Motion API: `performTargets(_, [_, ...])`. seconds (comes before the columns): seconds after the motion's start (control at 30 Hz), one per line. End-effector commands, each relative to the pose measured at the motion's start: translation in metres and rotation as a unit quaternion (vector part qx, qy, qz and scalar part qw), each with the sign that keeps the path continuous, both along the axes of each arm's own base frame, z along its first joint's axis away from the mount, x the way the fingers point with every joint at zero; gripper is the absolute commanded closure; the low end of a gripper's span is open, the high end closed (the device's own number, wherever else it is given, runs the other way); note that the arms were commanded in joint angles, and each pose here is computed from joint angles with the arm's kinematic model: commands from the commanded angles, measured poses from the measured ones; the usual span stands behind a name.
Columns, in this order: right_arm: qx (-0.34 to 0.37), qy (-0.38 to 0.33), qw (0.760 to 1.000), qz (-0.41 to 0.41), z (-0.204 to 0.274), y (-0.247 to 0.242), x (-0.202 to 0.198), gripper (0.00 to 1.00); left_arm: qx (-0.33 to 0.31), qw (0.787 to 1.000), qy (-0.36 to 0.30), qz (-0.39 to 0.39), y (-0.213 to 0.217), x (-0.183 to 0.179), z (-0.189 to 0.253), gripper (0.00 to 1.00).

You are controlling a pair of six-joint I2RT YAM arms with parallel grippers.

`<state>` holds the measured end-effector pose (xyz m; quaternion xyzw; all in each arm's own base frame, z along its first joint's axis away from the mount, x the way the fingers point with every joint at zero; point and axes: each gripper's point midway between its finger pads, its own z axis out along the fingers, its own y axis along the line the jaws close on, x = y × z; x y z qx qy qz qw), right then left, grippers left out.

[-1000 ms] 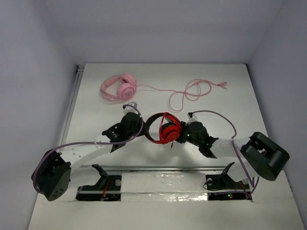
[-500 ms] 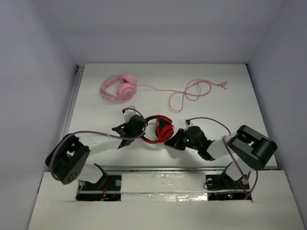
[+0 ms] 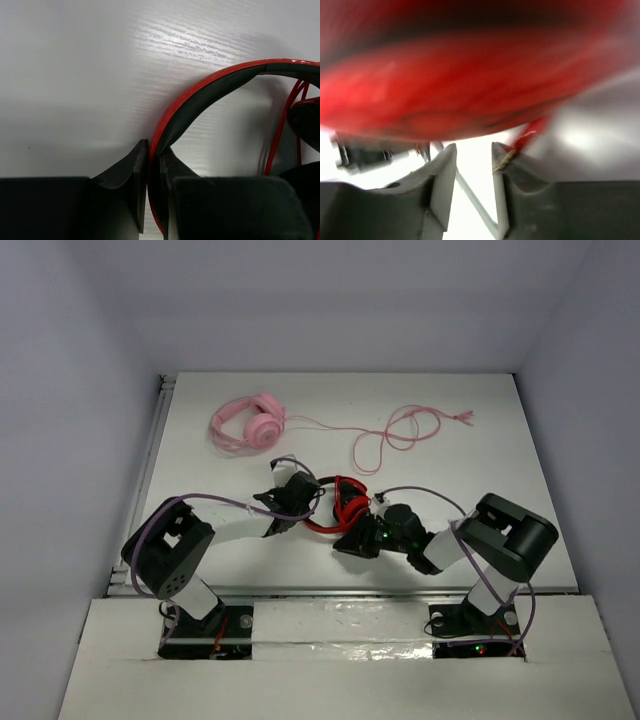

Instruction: Wrap the headphones

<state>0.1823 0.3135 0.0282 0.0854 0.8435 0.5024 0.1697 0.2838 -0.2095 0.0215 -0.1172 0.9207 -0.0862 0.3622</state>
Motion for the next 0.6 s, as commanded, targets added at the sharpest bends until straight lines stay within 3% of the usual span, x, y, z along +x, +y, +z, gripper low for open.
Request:
performTargets(0.0, [-0.019, 0.000, 0.997, 0.068, -0.001, 0.008, -0.027, 0.58, -0.003, 0.999, -0.040, 0.022, -0.005, 0.023, 0.020, 1.00])
performTargets(0.07, [-0.031, -0.026, 0.996, 0.075, 0.015, 0.008, -0.025, 0.47, 0.006, 0.999, -0.039, 0.021, -0.003, 0.023, 0.018, 1.00])
performTargets(0.3, [-0.106, -0.071, 0.990, 0.058, 0.063, -0.022, -0.029, 0.23, 0.026, 0.998, -0.055, 0.014, 0.001, 0.028, 0.022, 1.00])
performTargets(0.33, [-0.112, -0.096, 0.988, 0.041, 0.077, -0.025, -0.020, 0.03, 0.030, 0.998, -0.057, 0.014, 0.002, 0.029, 0.021, 1.00])
performTargets(0.5, [-0.142, -0.147, 0.979, 0.009, 0.120, -0.049, -0.013, 0.00, 0.027, 0.998, -0.063, 0.006, -0.002, 0.032, 0.021, 1.00])
performTargets(0.57, [-0.133, -0.188, 0.973, -0.018, 0.147, -0.057, -0.006, 0.06, 0.028, 0.997, -0.065, 0.005, -0.002, 0.033, 0.024, 1.00])
